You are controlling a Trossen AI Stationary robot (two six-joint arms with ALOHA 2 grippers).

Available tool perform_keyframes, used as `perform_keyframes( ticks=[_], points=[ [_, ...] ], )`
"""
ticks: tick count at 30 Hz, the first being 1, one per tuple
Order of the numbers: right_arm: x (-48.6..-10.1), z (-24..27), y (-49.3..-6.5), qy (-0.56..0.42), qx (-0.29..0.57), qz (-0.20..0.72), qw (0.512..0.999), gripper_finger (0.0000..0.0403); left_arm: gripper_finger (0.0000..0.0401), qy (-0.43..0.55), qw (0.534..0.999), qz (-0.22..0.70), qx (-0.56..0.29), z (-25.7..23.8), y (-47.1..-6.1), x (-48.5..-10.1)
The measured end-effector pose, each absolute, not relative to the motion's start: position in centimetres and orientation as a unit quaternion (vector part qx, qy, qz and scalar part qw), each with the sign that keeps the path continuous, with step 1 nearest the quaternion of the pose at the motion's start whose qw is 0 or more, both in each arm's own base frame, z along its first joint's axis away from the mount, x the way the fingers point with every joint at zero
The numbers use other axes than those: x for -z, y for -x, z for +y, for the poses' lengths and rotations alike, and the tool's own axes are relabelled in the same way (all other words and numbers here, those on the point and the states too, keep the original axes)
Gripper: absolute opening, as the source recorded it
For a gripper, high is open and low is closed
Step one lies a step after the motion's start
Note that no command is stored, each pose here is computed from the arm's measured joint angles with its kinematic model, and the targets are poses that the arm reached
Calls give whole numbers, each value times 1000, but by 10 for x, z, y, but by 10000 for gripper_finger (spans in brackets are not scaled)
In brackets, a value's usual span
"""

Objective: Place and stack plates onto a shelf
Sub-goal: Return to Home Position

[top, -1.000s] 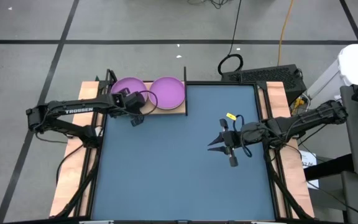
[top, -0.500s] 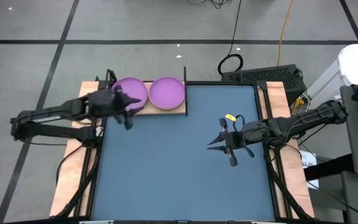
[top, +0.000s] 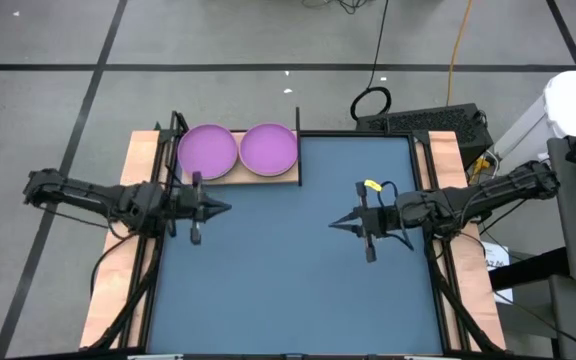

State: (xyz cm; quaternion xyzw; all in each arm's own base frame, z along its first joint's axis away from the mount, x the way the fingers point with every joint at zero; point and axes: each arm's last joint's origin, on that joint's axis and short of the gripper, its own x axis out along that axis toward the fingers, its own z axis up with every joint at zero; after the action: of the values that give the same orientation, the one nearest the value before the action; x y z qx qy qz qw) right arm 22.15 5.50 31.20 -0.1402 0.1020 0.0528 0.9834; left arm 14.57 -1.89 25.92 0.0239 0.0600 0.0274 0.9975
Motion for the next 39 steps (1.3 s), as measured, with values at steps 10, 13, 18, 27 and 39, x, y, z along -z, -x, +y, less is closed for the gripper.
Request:
perform_keyframes(
  ticks=[10, 13, 18, 27, 39],
  points=[
    [-275, 44, -222, 143, -30, 94, 985, 0, 3, -25, 999, 45, -14, -36, -143, -235],
    [-261, 39, -220, 136, -18, 89, 987, 0, 3, -30, 998, 58, -8, -38, -142, -227],
    [-244, 29, -218, 121, -22, 93, 988, 0, 2, -38, 996, 78, -10, -38, -141, -212],
    [-216, 17, -211, 76, -26, 132, 988, 0, 2, -46, 993, 104, -18, -36, -137, -185],
    [-178, 13, -190, 35, -17, 109, 993, 0, 1, -55, 987, 142, -44, -32, -130, -157]
  ],
)
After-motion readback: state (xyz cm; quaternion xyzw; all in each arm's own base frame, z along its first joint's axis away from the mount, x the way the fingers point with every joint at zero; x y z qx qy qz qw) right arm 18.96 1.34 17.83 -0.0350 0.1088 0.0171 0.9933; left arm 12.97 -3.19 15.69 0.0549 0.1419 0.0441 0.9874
